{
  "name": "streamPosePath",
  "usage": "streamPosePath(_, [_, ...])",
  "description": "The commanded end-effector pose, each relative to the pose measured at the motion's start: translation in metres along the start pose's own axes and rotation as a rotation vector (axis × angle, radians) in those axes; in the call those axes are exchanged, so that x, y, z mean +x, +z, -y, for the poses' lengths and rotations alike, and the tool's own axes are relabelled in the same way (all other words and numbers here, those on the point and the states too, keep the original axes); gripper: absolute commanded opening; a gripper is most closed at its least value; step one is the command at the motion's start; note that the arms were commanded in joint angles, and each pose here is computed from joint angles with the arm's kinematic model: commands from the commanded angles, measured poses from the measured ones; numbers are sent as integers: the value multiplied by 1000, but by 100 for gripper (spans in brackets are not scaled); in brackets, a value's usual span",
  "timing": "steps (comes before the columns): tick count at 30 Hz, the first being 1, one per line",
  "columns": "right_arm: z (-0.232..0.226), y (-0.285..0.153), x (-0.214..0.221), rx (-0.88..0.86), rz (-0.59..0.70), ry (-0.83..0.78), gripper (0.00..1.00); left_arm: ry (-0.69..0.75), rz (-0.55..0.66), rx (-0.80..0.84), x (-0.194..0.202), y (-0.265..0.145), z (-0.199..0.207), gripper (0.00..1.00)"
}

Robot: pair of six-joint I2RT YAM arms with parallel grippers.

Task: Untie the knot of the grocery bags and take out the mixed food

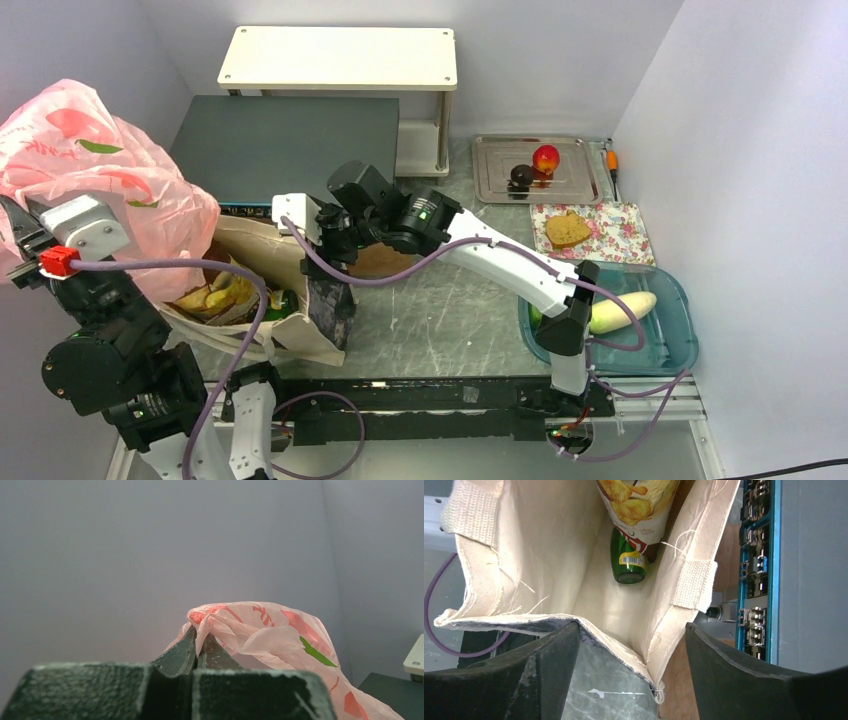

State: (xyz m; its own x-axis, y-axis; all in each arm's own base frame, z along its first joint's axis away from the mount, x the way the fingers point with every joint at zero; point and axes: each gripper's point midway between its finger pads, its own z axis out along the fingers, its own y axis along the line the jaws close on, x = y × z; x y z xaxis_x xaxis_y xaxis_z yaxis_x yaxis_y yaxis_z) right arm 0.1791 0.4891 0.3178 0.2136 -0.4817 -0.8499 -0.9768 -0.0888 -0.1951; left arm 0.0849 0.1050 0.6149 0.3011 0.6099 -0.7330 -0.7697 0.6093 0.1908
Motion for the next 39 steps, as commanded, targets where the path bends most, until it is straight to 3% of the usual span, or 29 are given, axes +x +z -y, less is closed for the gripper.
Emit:
streamPosePath(1, [-2,0,16,12,-67,10,74,100,-8,-34,2,-5,-11,0])
streamPosePath(5, [-5,-1,30,3,-136,37,49,143,-32,-41,4,-8,-16,0])
streamPosePath(7, [-4,-4,35,10,-162,41,30,151,-27,-34,2,-10,-16,0])
streamPosePath(9, [-5,-8,39,14,-180,38,3,152,-28,-32,0,-12,-18,0])
streamPosePath(10, [-5,-11,40,20,-185,37,0,152,-35,-27,0,-12,-18,0])
streamPosePath(21, [-6,-79,34,69,-158,10,0,92,-66,109,7,-11,9,0])
streamPosePath(32, [13,-169,95,190,-241,110,0,95,-217,114,39,-12,15,0])
streamPosePath(39, [9,-222,144,248,-334,103,0,210,-374,169,84,-48,18,0])
